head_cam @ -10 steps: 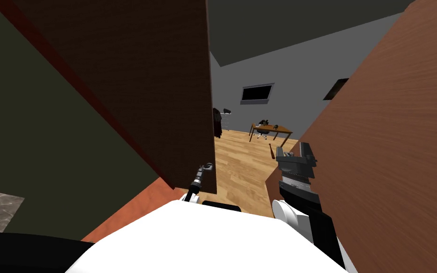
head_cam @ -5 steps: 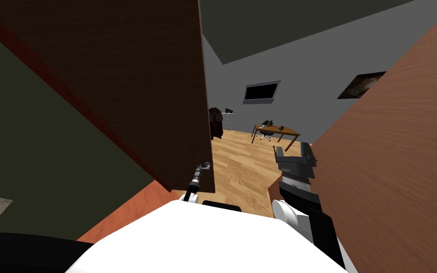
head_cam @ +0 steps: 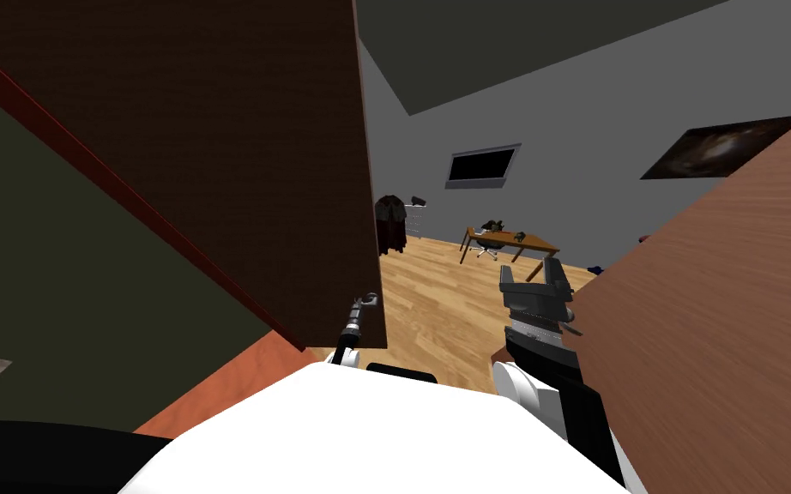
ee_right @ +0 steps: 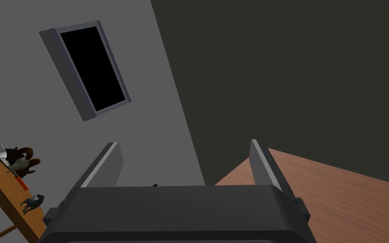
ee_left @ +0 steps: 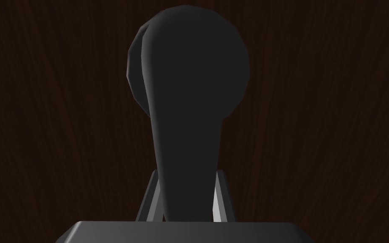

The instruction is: Push the door open

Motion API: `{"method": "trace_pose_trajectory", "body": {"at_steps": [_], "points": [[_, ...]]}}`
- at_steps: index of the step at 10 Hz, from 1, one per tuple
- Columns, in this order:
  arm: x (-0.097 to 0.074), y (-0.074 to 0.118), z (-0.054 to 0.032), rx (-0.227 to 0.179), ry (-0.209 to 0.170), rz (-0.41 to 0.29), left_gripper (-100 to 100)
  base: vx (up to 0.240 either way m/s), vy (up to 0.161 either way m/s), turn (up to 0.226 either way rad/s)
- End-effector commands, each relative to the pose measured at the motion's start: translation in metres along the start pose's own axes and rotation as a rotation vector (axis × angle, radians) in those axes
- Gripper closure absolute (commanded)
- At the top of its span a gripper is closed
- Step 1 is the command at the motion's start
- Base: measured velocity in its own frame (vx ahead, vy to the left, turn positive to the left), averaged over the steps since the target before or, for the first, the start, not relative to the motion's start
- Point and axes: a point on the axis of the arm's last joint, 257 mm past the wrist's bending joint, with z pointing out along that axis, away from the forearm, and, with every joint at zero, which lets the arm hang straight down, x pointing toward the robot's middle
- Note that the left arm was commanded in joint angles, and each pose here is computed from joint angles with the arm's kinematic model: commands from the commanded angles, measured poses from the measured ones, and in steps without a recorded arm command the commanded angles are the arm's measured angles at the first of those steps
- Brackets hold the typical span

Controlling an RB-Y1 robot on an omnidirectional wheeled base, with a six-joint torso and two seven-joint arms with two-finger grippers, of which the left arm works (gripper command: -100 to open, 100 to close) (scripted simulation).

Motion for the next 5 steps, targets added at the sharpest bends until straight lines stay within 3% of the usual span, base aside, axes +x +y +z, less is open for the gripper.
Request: {"method": "trace_pose_trajectory", "body": {"at_steps": [1, 2, 5], "points": [[0.000, 0.000, 0.0000, 0.000, 0.000, 0.000, 100, 0.075, -0.021, 0.042], [-0.015, -0.002, 0.0015, 0.005, -0.022, 0.012, 100, 0.132, -0.027, 0.046], [-0.038, -0.003, 0.0027, 0.007, -0.056, 0.028, 100, 0.218, -0.037, 0.037]]}}
